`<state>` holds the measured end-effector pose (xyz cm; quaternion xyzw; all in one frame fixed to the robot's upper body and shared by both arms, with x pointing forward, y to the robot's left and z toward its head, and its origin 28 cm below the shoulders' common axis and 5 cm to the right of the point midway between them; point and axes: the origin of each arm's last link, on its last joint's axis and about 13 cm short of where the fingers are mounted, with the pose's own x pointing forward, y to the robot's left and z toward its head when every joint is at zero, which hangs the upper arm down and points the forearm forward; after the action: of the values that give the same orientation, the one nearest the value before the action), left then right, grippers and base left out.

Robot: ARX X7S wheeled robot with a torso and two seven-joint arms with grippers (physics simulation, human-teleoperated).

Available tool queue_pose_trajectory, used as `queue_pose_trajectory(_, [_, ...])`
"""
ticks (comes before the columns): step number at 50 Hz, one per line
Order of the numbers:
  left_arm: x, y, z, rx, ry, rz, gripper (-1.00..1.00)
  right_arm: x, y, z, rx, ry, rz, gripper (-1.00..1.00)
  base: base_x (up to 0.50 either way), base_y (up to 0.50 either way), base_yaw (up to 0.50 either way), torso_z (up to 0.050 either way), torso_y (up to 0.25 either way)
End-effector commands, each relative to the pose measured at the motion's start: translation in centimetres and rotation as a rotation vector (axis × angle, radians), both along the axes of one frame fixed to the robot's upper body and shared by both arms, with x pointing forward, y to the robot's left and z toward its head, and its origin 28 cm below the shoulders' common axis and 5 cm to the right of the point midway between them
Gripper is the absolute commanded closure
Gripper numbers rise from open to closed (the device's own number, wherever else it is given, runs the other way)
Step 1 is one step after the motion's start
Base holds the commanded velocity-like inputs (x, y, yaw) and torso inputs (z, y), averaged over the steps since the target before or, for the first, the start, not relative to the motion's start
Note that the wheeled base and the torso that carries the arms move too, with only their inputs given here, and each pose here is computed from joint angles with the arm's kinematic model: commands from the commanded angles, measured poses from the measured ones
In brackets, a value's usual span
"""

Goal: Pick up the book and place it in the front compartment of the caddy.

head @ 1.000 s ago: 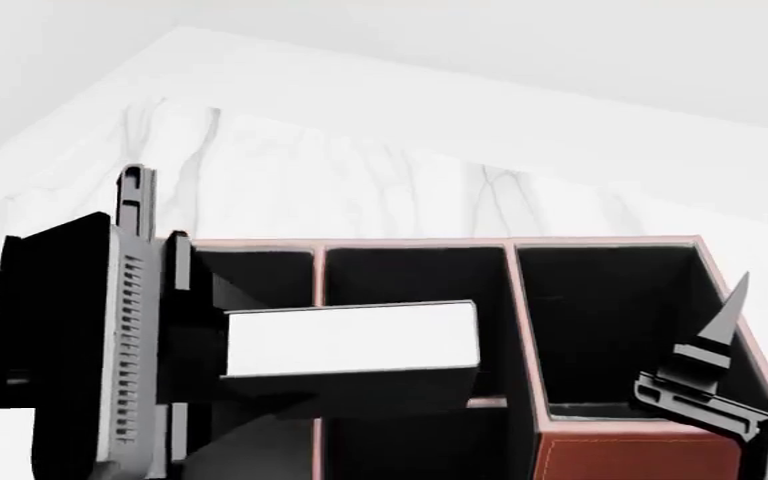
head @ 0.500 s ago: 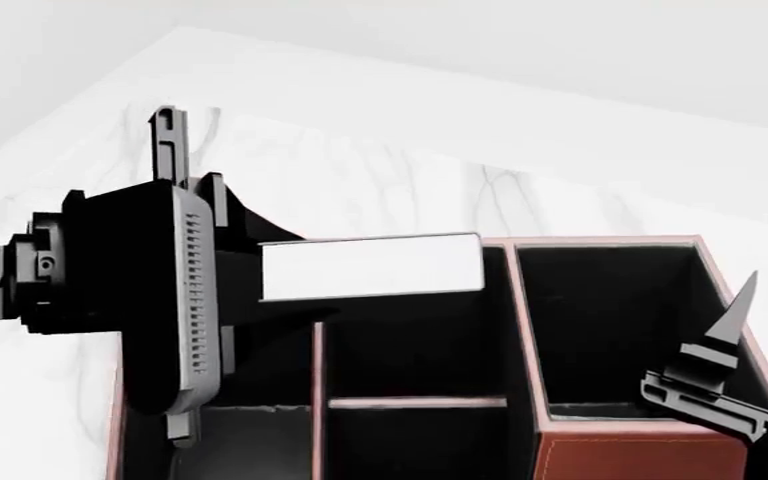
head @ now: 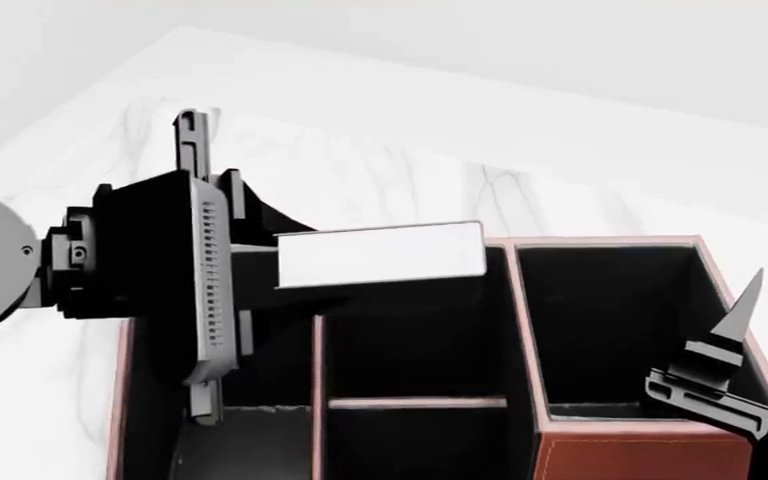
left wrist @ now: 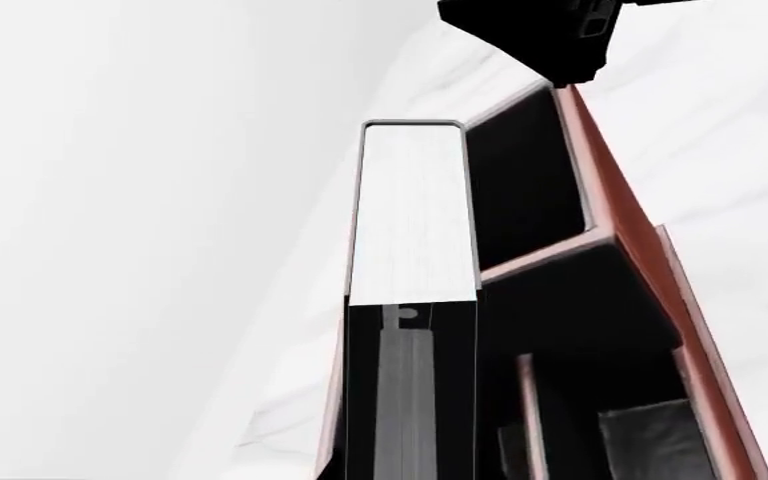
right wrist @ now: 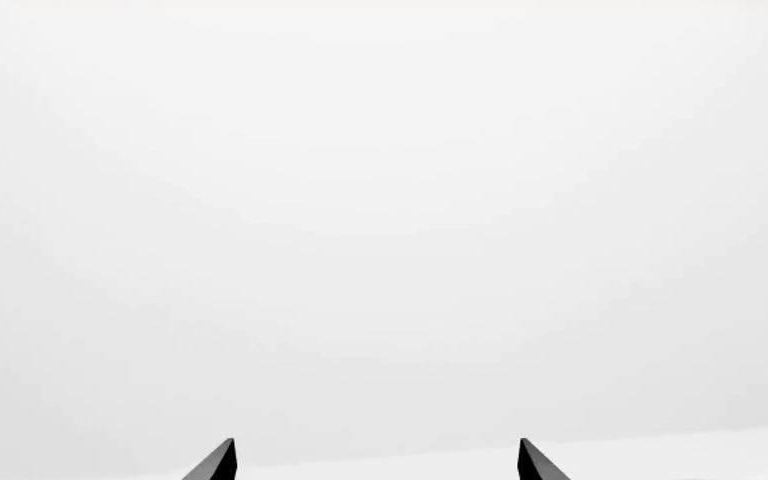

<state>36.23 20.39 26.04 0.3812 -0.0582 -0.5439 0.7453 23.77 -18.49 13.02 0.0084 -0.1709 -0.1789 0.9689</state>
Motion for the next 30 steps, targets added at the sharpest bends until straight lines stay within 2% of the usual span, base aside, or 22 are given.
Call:
queue_pose_trajectory(1, [0.9,-0.3,0.1,-0.056,0.019,-0.011,1.0,0.2,0.0,-0.2,0.0,0.005,-0.002,-1.0,0.0,0.0,0.0,0.0,0.0])
queue_pose_trajectory(9, [1.7,-0.3,-0.4,-0.068,0.033,-0.007,1.0,0.1,-0.1,-0.1,0.003,0.002,-0.005,-1.0,0.0,0.0,0.0,0.0,0.001])
queue_pose_trajectory(17, [2.1,-0.9,-0.8,-0.097,0.095,-0.034,1.0,0.2,-0.3,-0.1,0.008,0.005,-0.01,-1.0,0.0,0.0,0.0,0.0,0.001])
queue_pose_trajectory(30, [3.3,-1.0,-1.8,-0.116,0.242,-0.001,1.0,0.3,-0.5,-0.1,0.014,0.004,-0.016,-1.0,0.0,0.0,0.0,0.0,0.001])
